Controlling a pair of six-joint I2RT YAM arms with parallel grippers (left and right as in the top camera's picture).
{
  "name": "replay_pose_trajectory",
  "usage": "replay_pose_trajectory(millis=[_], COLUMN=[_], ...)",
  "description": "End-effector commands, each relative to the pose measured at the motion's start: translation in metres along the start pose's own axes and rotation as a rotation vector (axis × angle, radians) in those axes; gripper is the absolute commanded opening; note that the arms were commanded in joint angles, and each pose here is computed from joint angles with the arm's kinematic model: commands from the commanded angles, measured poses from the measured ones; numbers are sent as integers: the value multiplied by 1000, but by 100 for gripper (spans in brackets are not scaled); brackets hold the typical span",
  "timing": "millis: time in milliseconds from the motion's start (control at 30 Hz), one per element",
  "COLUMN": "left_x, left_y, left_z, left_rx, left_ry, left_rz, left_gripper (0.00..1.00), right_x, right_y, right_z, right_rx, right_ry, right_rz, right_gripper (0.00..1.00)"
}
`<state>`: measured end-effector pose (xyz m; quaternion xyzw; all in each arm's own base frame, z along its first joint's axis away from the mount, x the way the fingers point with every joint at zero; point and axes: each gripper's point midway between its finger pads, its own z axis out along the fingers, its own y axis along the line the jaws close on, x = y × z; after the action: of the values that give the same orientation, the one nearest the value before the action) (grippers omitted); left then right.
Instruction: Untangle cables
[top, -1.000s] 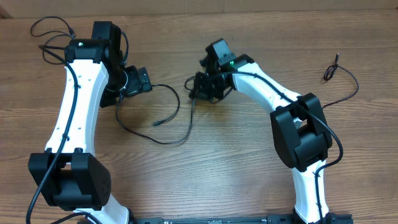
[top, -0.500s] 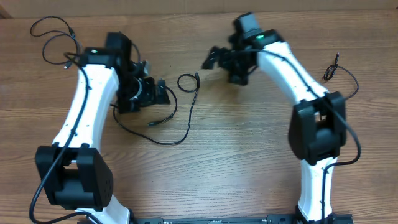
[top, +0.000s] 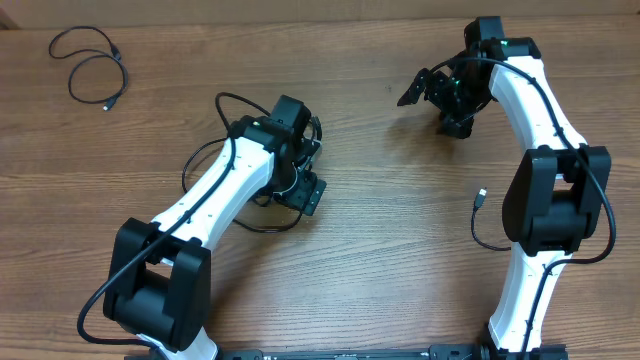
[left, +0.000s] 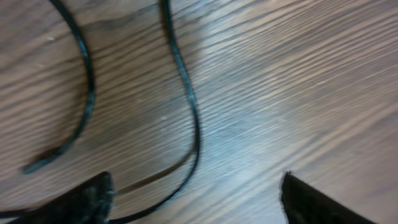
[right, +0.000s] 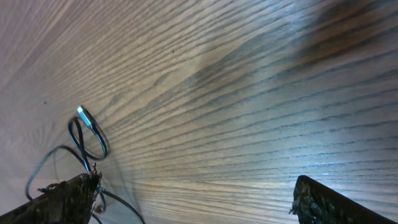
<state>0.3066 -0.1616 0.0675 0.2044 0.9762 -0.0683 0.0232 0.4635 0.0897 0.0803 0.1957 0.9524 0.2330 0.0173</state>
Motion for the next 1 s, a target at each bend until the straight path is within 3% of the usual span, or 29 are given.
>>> replay_pose_trajectory(millis=[0,167,200,233,300,733,967], left_x=[7,32,38,48,53,45,50], left_y=[15,13,11,8,4,-1,2], left_z=[2,18,22,30,38,49,60], left_rx=[-111,-87,-69,-40,-10,2,-92], left_ry=[32,110,127,150,150,98,101], left_rz=[57,80,98,134,158,214,243], left_gripper=[78,73,77,91,99,91,88], right_x=[-2,-4,-5,-6,-8,-7,-9], right_y=[7,8,8,9,11,12,13], right_z=[-5,-5,-5,-5,-5,-5,-5], right_rx=[-2,-6,-7,-9,-14,-15,-17], right_ry=[-21,-30,-31,-36,-44,-45,-50], right_rz=[-63,-68,-69,-72,-77,-81,-84], right_gripper=[100,100,100,100,100,100,100])
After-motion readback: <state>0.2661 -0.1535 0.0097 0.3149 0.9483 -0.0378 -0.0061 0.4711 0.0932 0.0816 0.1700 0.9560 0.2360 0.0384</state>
